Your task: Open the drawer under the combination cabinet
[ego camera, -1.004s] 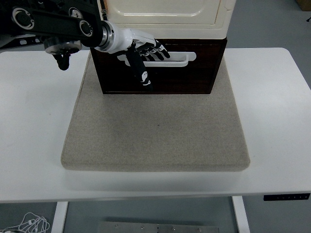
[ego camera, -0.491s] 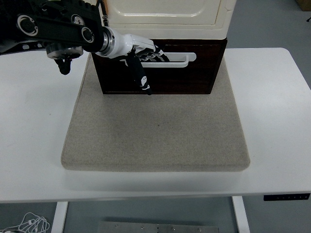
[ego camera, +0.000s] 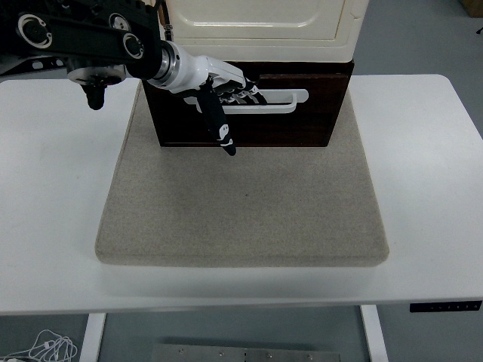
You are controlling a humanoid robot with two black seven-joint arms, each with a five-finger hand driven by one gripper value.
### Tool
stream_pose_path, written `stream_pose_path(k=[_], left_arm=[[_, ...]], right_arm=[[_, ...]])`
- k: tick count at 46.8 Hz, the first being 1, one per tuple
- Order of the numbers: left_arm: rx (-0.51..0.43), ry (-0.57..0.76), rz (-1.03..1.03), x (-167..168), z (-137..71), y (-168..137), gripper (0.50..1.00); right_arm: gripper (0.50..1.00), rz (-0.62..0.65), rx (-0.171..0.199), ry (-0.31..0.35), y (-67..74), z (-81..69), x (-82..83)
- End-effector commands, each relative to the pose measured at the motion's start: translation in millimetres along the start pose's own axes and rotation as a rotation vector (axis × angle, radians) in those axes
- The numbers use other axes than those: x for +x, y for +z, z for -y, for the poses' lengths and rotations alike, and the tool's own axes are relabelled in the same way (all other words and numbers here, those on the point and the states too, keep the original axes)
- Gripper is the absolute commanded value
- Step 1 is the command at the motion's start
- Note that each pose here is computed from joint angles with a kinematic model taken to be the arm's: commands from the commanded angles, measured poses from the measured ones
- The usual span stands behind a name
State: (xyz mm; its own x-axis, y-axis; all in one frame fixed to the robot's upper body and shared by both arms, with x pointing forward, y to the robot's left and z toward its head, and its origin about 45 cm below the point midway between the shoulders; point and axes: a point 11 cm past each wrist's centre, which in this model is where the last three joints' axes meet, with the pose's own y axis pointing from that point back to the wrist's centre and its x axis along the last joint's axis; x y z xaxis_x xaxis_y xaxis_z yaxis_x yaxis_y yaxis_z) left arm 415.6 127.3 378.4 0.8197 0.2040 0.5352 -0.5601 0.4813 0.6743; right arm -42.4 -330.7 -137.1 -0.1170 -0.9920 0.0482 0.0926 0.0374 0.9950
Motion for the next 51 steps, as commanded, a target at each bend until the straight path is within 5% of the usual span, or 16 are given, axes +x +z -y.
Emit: stream_pose_path(k=[1, 51], left_arm=[[-0.003, -0.013, -0.001, -0.8, -0.8, 0.6, 1.000], [-0.070, -0.178, 0.055, -3.4, -27.2, 30.2, 1.000]], right_arm=[[0.926, 0.000, 0.000, 0.001, 0.0, 0.0, 0.1], [0.926, 0.000, 0.000, 0.001, 0.0, 0.0, 0.1]])
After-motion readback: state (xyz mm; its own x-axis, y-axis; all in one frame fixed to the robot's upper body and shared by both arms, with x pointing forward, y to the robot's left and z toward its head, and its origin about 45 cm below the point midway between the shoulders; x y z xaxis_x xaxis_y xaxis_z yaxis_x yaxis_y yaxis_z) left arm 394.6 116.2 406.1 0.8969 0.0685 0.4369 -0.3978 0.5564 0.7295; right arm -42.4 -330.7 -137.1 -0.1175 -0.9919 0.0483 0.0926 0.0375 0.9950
